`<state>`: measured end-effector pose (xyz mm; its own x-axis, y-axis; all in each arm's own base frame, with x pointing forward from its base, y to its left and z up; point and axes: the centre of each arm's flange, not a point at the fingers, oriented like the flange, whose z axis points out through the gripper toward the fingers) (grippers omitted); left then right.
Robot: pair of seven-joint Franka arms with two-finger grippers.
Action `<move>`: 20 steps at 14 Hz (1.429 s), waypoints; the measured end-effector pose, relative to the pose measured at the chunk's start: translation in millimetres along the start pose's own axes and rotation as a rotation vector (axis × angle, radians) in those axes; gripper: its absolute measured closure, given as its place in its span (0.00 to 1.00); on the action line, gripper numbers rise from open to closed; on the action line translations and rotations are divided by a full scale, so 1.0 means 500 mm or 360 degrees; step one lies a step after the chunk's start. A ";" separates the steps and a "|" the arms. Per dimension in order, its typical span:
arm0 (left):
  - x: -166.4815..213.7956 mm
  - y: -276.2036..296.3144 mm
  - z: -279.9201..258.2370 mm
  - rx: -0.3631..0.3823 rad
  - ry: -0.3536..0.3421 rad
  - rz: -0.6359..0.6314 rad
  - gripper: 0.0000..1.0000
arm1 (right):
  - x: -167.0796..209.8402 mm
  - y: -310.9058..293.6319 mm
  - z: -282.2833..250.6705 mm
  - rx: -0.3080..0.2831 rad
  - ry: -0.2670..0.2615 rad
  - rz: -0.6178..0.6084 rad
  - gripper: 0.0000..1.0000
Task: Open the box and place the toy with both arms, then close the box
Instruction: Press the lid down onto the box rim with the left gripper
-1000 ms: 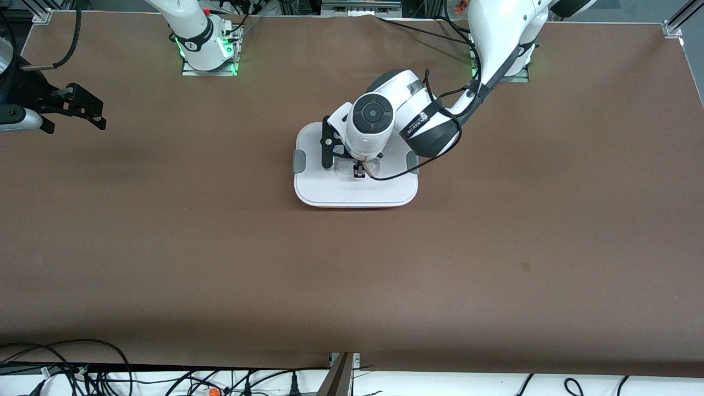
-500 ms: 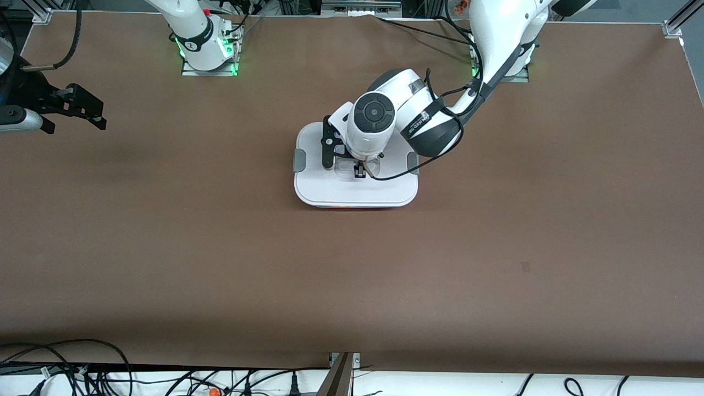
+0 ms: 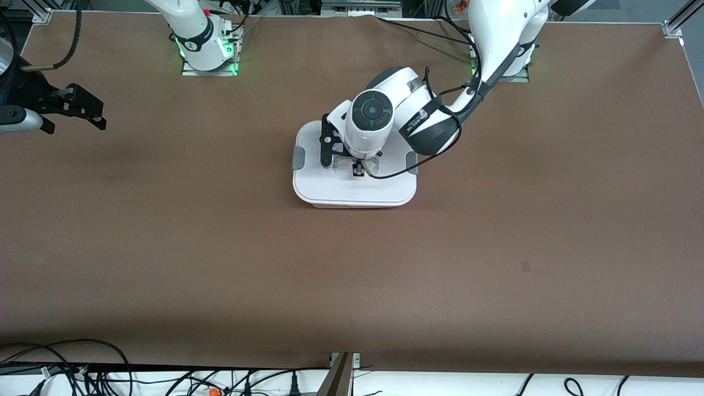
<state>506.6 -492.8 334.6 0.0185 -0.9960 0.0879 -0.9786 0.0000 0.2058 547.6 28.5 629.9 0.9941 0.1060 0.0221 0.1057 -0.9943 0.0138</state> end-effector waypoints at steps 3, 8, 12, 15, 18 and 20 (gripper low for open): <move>0.000 0.001 -0.004 0.0008 -0.0002 0.0003 0.94 | 0.000 0.001 0.000 0.0000 -0.0001 0.0002 0.00; 0.004 0.009 0.001 0.0004 -0.0010 -0.0080 0.94 | 0.000 0.004 0.001 0.0000 -0.0003 0.0005 0.00; 0.012 0.021 0.010 -0.0003 -0.0022 -0.0234 0.94 | 0.000 0.004 0.002 0.0000 -0.0004 0.0006 0.00; 0.013 0.022 0.010 -0.0003 -0.0023 -0.0246 0.94 | 0.001 0.004 0.002 0.0000 -0.0005 0.0006 0.00; 0.010 0.016 0.009 0.0056 -0.0060 -0.0212 0.94 | 0.001 0.004 0.003 0.0000 -0.0005 0.0006 0.00; 0.010 0.013 0.008 0.0092 -0.0066 -0.0167 0.94 | 0.001 0.004 0.003 0.0000 -0.0006 0.0006 0.00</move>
<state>499.8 -498.0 332.6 0.1142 -0.9931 0.0281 -0.9819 -0.1086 0.1550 548.2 26.3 628.6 0.9946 0.1021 0.0187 0.1019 -0.9947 0.0136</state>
